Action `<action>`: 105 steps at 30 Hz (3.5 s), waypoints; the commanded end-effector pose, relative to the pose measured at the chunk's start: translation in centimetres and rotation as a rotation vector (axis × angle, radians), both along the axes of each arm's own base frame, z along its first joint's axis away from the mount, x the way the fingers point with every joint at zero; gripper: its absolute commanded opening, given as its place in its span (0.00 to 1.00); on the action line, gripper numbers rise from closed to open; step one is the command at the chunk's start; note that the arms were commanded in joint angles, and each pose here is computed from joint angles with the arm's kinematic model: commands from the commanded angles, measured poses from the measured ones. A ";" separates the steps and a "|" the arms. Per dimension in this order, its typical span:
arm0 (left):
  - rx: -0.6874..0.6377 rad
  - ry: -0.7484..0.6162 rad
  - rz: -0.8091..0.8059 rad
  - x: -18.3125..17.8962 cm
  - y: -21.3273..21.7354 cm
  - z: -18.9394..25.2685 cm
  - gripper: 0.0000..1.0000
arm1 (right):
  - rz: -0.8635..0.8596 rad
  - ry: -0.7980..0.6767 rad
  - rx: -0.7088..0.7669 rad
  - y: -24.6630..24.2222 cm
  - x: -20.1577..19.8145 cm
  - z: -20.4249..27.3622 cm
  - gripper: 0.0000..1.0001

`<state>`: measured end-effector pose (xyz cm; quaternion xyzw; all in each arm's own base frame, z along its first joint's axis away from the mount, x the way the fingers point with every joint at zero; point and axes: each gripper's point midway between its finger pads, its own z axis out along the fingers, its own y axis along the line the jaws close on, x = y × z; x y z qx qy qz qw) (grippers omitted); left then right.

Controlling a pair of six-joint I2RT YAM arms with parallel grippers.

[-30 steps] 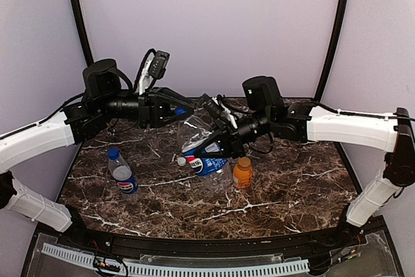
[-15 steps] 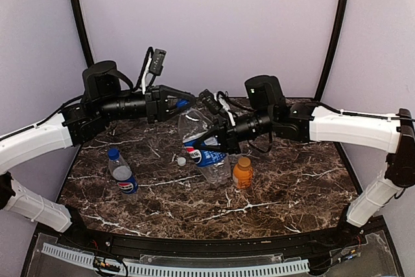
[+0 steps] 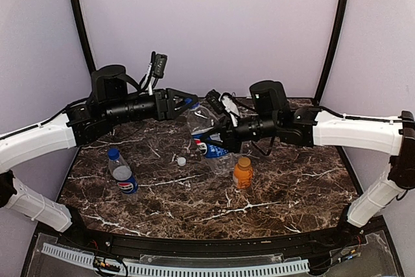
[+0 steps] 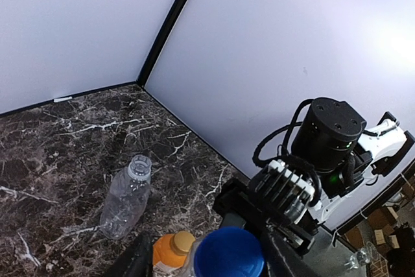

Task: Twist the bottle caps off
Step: Unscrew the bottle cap from the plastic bottle.

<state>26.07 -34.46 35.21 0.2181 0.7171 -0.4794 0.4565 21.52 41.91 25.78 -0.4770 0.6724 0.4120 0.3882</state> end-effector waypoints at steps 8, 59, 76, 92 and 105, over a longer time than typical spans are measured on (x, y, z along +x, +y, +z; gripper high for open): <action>-0.008 -0.213 -0.211 -4.6 0.6 3.9 0.83 | 0.247 -0.040 0.117 -0.6 -4.2 3.5 0.00; -0.043 -0.165 -0.299 -4.6 -0.6 3.2 0.07 | 0.202 0.062 0.057 0.6 -2.9 2.6 0.02; -0.047 -0.033 0.032 0.8 0.4 2.1 0.40 | -0.089 -0.061 0.027 -0.1 2.2 2.4 0.01; -0.042 -0.262 -0.359 -6.6 0.4 4.6 0.79 | 0.402 0.038 0.087 -0.4 -6.3 2.9 0.03; -0.096 -0.244 -0.593 -9.4 -0.7 3.8 0.61 | 0.566 0.115 0.126 -0.4 -8.6 3.9 0.04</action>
